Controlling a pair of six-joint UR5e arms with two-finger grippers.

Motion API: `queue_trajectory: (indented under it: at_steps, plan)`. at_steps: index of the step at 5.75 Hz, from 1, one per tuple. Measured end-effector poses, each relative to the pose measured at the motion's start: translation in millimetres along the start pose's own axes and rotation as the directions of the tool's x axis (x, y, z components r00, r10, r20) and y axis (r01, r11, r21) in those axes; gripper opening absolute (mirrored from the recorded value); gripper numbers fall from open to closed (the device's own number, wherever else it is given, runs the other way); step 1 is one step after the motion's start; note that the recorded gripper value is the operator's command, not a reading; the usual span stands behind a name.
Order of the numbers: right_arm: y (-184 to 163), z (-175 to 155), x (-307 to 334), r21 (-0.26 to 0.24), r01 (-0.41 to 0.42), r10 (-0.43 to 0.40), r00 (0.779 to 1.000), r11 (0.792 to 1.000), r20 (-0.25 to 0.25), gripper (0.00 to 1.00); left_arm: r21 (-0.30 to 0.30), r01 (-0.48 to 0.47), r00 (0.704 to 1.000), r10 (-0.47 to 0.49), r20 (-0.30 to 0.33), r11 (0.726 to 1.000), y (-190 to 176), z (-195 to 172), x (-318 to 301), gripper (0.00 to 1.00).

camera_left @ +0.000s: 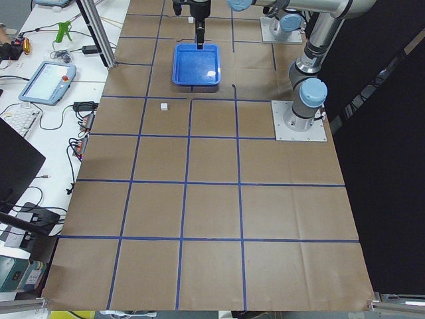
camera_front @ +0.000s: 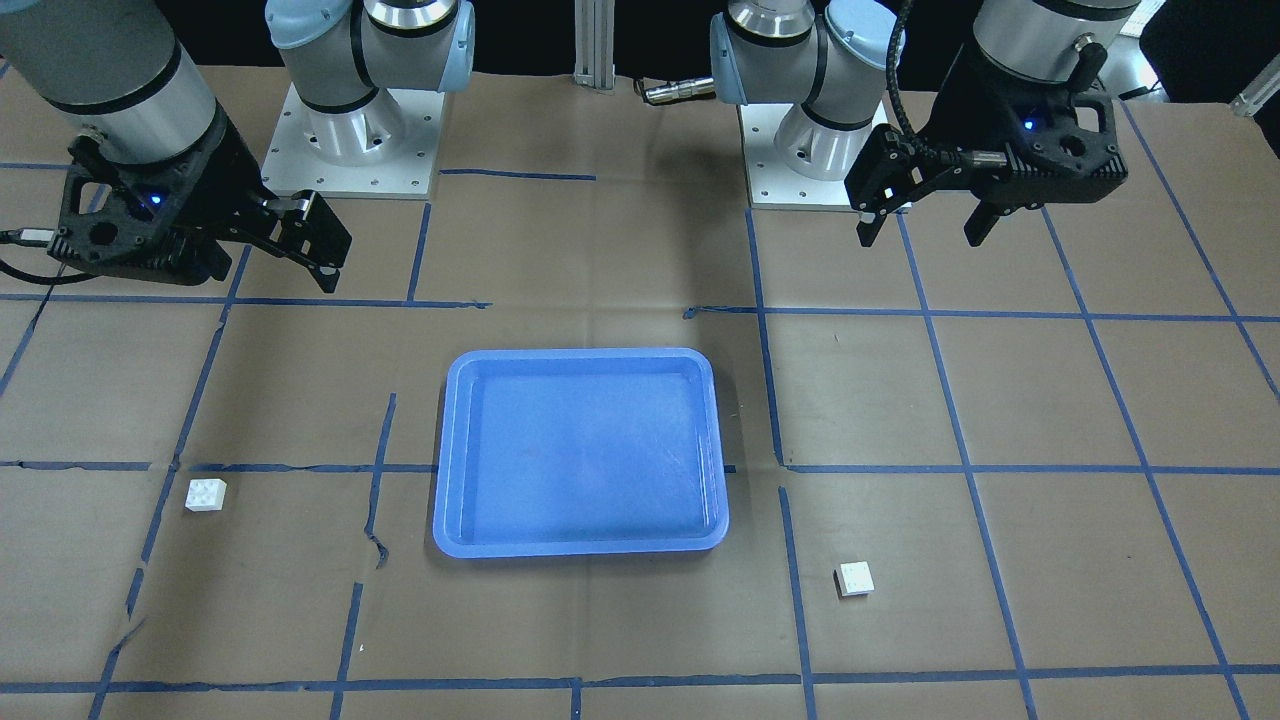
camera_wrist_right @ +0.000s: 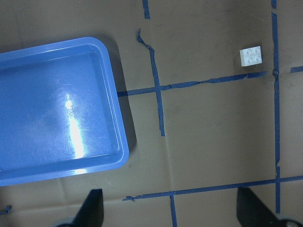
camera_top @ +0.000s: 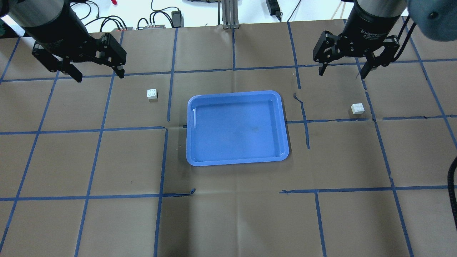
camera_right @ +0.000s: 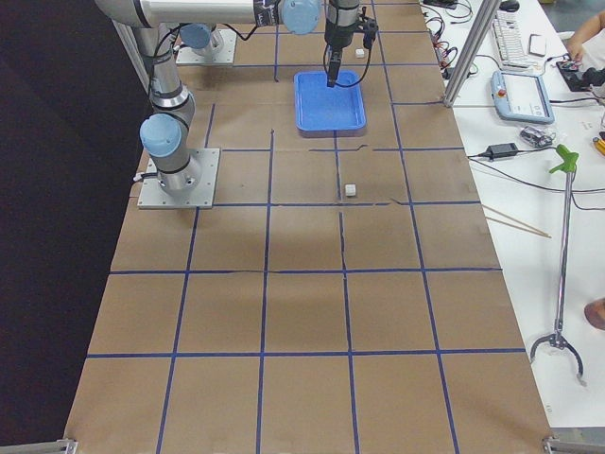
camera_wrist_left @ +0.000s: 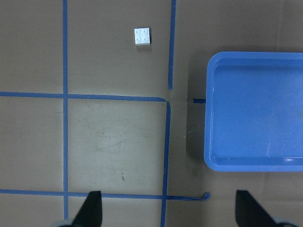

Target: Assemble white blocks and place on blue tray

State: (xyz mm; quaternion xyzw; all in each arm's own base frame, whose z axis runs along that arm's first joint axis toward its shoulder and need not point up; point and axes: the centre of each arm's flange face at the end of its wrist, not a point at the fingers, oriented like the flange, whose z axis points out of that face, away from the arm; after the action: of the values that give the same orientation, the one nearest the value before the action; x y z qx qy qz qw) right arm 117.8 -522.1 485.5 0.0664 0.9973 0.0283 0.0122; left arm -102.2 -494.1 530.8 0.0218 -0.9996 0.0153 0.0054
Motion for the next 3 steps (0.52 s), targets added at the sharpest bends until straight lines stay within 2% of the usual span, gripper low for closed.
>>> queue_trajectory:
  at_steps: [3]
  plan:
    - [0.0, 0.1, 0.0, 0.000, 0.000, 0.000, 1.000, 1.000, 0.000, 1.00, -0.001, -0.008, 1.000, 0.008, 0.001, 1.000, 4.1, -2.3, 1.8, 0.99]
